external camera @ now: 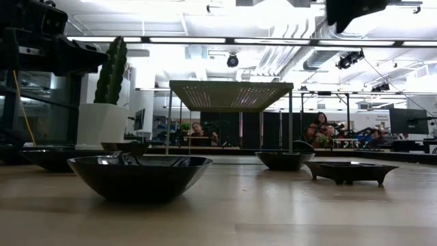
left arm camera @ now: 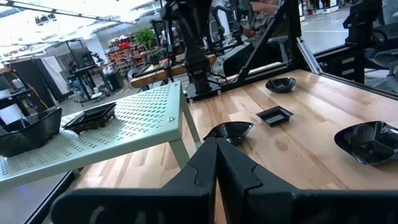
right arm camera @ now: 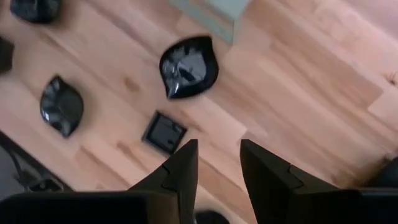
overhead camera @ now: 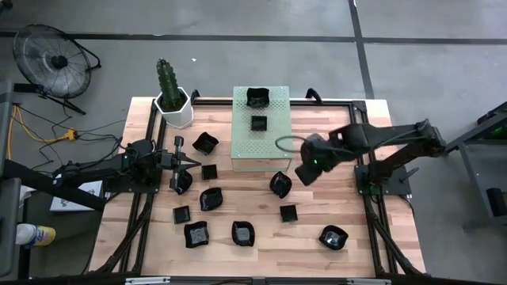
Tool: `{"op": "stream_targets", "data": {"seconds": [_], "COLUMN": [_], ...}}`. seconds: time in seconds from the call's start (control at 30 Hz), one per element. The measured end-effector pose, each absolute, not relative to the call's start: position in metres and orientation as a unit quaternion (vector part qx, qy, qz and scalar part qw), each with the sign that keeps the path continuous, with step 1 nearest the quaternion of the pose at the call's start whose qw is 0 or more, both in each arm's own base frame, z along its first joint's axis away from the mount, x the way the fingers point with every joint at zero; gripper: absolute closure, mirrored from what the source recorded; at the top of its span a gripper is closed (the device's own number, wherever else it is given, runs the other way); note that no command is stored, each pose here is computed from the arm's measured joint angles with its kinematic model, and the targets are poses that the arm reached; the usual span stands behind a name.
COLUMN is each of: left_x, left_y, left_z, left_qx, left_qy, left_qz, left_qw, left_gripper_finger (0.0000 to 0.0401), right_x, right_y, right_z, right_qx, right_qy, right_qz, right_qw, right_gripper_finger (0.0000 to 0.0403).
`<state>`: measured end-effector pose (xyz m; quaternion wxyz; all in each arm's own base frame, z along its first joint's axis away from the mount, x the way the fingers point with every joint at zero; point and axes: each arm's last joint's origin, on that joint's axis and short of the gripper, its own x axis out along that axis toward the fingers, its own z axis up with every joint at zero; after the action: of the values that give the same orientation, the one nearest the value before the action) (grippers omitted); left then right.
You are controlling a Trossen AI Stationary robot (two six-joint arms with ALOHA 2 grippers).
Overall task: Pick & Place Mini shaped plates
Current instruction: Put the black leaf shaped plate on the shelf
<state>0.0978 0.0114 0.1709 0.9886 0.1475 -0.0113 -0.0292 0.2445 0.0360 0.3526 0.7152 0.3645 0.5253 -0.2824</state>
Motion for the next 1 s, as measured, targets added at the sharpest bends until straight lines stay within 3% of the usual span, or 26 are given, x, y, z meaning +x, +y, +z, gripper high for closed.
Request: {"op": "stream_targets", "data": {"seconds": [0.43,0.67,0.8,1.0], "left_x": [0.098,0.098,0.098,0.098], "left_y": [0.011,0.011,0.011,0.011], "left_z": [0.171,0.171,0.171,0.171], "left_qx": [0.147,0.147,0.147,0.147], "left_qy": [-0.011,-0.011,-0.011,-0.011], "left_qz": [-0.029,-0.029,-0.029,-0.029], "left_qw": [0.989,0.989,0.989,0.989], "left_gripper_finger": [0.0398,0.0398,0.0398,0.0398], "right_x": [0.231,0.236,0.237,0.245], "right_y": [0.086,0.103,0.104,0.101], "right_z": [0.347,0.331,0.310,0.266], "right_qx": [0.360,0.375,0.394,0.465], "right_qy": [0.527,0.532,0.531,0.504], "right_qz": [-0.315,-0.373,-0.395,-0.361], "right_qw": [0.702,0.661,0.638,0.632], "right_gripper_finger": [0.0288,0.0288,0.0288,0.0288]}}
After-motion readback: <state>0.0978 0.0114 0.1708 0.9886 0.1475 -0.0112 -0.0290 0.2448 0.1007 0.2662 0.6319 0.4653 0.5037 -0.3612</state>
